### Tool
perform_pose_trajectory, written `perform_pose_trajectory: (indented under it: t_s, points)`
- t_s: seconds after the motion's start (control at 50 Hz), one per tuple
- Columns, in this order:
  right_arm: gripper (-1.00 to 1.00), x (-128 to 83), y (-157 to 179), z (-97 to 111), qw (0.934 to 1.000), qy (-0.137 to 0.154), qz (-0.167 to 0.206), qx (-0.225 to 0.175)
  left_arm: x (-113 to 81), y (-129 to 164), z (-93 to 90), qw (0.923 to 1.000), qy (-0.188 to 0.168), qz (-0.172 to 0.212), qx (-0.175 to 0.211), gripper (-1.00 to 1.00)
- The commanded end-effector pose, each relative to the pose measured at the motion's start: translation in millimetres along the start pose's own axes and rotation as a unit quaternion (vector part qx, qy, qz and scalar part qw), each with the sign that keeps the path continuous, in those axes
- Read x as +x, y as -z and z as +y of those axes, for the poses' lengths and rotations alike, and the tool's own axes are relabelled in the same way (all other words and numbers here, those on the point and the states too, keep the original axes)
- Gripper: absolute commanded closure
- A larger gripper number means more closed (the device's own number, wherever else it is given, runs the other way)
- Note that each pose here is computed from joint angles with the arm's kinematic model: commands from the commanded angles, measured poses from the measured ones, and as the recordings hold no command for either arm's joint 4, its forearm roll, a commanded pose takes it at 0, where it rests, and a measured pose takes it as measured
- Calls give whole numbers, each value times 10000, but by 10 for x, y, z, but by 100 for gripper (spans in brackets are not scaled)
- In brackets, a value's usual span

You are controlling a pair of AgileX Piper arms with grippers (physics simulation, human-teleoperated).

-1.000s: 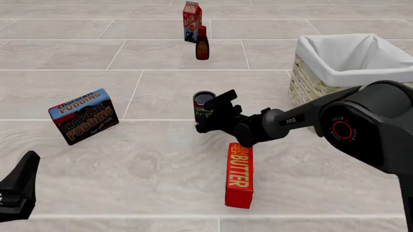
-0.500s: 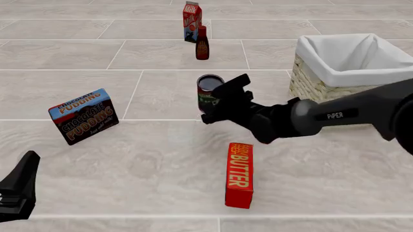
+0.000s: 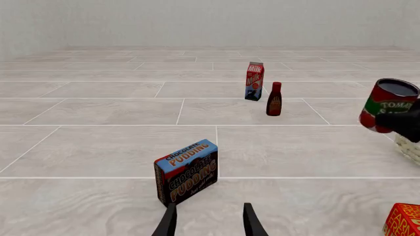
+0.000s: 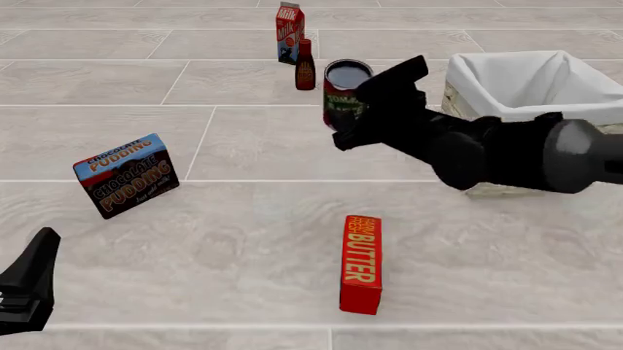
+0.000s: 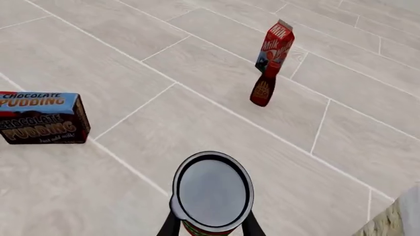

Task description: Pick the tomato sauce and place it in the basket.

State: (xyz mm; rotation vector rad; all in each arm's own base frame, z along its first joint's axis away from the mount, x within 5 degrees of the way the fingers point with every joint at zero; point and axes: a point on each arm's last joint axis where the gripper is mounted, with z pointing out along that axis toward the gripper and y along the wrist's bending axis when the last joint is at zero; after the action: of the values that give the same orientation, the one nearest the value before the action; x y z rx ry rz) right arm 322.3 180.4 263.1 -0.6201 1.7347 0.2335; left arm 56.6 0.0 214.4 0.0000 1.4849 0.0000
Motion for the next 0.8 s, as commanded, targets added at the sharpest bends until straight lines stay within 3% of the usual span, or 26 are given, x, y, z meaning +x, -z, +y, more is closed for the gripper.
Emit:
perform_pose_trajectory:
  t_s: [0.02, 0.2, 0.38, 0.8]
  points:
    - [100, -380, 339, -180, 9994, 22, -272, 204, 0, 0, 0, 10000, 0, 0, 0, -100]
    - [100, -749, 594, -407, 9975, 156, -483, 498, 0, 0, 0, 10000, 0, 0, 0, -100]
    - [100, -947, 764, -592, 9954, 247, -536, 757, 0, 0, 0, 10000, 0, 0, 0, -100]
    - [100, -1102, 1005, -1154, 9855, 224, -485, 1611, 0, 0, 0, 10000, 0, 0, 0, -100]
